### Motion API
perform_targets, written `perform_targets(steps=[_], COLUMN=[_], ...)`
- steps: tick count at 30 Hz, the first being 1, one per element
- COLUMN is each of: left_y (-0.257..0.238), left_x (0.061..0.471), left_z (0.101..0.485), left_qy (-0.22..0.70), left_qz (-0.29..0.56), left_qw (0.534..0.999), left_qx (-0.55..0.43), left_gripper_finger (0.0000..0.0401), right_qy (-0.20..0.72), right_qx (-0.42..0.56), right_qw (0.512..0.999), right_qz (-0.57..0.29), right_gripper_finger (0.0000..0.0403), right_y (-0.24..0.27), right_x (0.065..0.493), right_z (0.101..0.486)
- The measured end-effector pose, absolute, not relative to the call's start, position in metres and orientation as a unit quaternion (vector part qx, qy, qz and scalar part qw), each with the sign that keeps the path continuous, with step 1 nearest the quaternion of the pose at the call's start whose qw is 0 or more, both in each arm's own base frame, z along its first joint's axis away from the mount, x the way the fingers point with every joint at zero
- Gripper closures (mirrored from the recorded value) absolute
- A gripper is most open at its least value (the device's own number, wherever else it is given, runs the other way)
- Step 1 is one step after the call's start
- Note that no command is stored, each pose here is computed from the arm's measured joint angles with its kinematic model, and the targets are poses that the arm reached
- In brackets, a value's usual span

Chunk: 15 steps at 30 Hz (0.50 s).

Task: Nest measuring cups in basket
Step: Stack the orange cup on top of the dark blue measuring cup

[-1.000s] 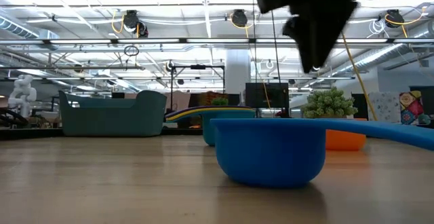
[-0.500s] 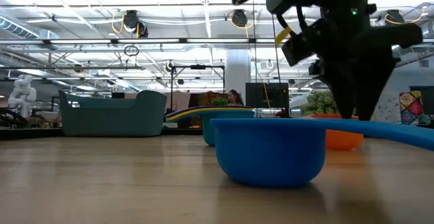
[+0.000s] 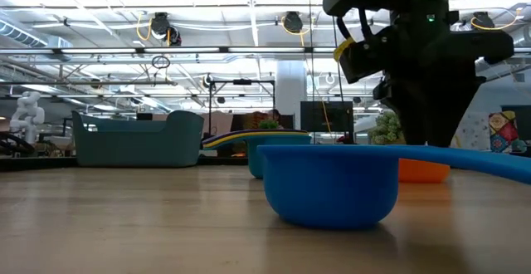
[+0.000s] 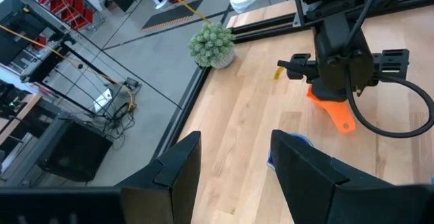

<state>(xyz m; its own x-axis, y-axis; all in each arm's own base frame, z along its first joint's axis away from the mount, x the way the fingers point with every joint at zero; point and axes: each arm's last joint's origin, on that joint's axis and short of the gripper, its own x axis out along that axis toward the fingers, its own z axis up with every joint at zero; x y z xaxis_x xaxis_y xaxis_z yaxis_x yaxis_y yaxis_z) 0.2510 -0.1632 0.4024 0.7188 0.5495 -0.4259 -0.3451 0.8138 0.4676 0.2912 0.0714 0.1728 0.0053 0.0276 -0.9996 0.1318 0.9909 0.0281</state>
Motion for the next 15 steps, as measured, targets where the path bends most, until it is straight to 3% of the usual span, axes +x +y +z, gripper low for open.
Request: perform_targets(steps=[15], left_y=[-0.1633], left_x=[0.2510], left_z=[0.4024], left_qy=[0.283], left_qz=[0.246], left_qw=[0.910], left_qx=[0.179], left_gripper_finger=[0.0219], right_qy=[0.699], right_qx=[0.048], right_qw=[0.713], right_qz=[-0.044], right_gripper_finger=[0.0193], right_y=[0.0699], right_x=[0.2886], right_z=[0.1643])
